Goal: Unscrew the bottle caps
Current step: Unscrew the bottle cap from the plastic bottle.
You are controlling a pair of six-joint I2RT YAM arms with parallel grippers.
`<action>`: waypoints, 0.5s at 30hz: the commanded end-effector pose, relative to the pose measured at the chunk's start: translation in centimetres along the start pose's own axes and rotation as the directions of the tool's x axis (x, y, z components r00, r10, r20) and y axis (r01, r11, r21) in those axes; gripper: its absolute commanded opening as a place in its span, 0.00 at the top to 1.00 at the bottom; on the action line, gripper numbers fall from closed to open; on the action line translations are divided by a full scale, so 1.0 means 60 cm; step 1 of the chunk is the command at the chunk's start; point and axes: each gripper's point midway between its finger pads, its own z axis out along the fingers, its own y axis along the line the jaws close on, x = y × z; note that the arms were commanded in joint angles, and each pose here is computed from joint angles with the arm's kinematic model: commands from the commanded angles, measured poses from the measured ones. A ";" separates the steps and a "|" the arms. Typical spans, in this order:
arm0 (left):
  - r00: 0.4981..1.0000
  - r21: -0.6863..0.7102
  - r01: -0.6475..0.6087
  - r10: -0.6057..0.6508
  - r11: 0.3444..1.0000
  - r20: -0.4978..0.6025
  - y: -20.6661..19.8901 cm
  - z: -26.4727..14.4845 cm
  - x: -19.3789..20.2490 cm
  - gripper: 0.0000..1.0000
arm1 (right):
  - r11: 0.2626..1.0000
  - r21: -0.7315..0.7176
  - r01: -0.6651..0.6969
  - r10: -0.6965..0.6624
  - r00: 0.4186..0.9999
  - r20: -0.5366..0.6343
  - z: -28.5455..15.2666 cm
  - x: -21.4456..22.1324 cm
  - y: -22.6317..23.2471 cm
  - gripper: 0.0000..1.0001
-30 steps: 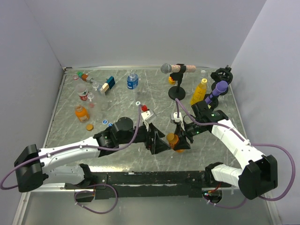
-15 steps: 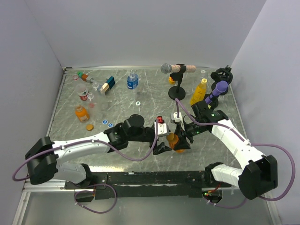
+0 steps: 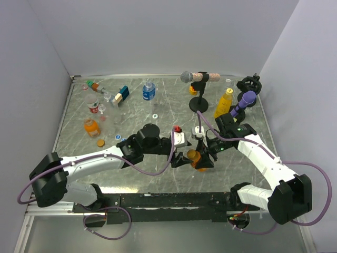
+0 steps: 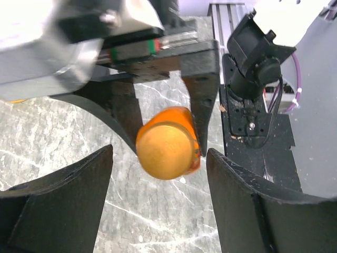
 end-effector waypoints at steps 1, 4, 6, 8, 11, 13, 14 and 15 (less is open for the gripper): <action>0.997 0.024 -0.011 0.009 1.000 0.081 0.000 0.000 -0.044 0.25 | 0.998 -0.003 0.057 -0.057 0.998 0.040 -0.001 -0.021 -0.004 0.92; 0.997 0.032 -0.002 -0.001 0.999 0.080 -0.001 0.003 -0.045 0.26 | 0.998 -0.003 0.060 -0.059 0.997 0.039 -0.001 -0.021 -0.005 0.92; 0.997 0.038 0.008 -0.011 0.999 0.073 -0.001 0.007 -0.042 0.28 | 0.998 -0.005 0.057 -0.057 0.998 0.039 -0.001 -0.021 -0.004 0.92; 0.998 0.040 0.014 -0.017 0.999 0.068 -0.001 0.008 -0.038 0.30 | 0.998 -0.004 0.057 -0.057 0.998 0.038 -0.001 -0.020 -0.004 0.92; 0.997 0.046 0.017 -0.021 0.999 0.072 -0.003 0.009 -0.040 0.32 | 0.998 -0.004 0.057 -0.057 0.998 0.038 0.000 -0.020 -0.005 0.92; 0.997 0.045 0.021 -0.024 0.999 0.072 -0.002 0.010 -0.040 0.32 | 0.998 -0.005 0.057 -0.057 0.998 0.039 -0.001 -0.021 -0.004 0.92; 0.997 0.048 0.021 -0.025 0.999 0.073 -0.003 0.010 -0.041 0.33 | 0.998 -0.005 0.056 -0.056 0.998 0.038 0.000 -0.020 -0.005 0.92; 0.997 0.045 0.024 -0.028 0.999 0.075 -0.002 0.011 -0.042 0.33 | 0.998 -0.004 0.057 -0.057 0.998 0.038 -0.001 -0.020 -0.004 0.92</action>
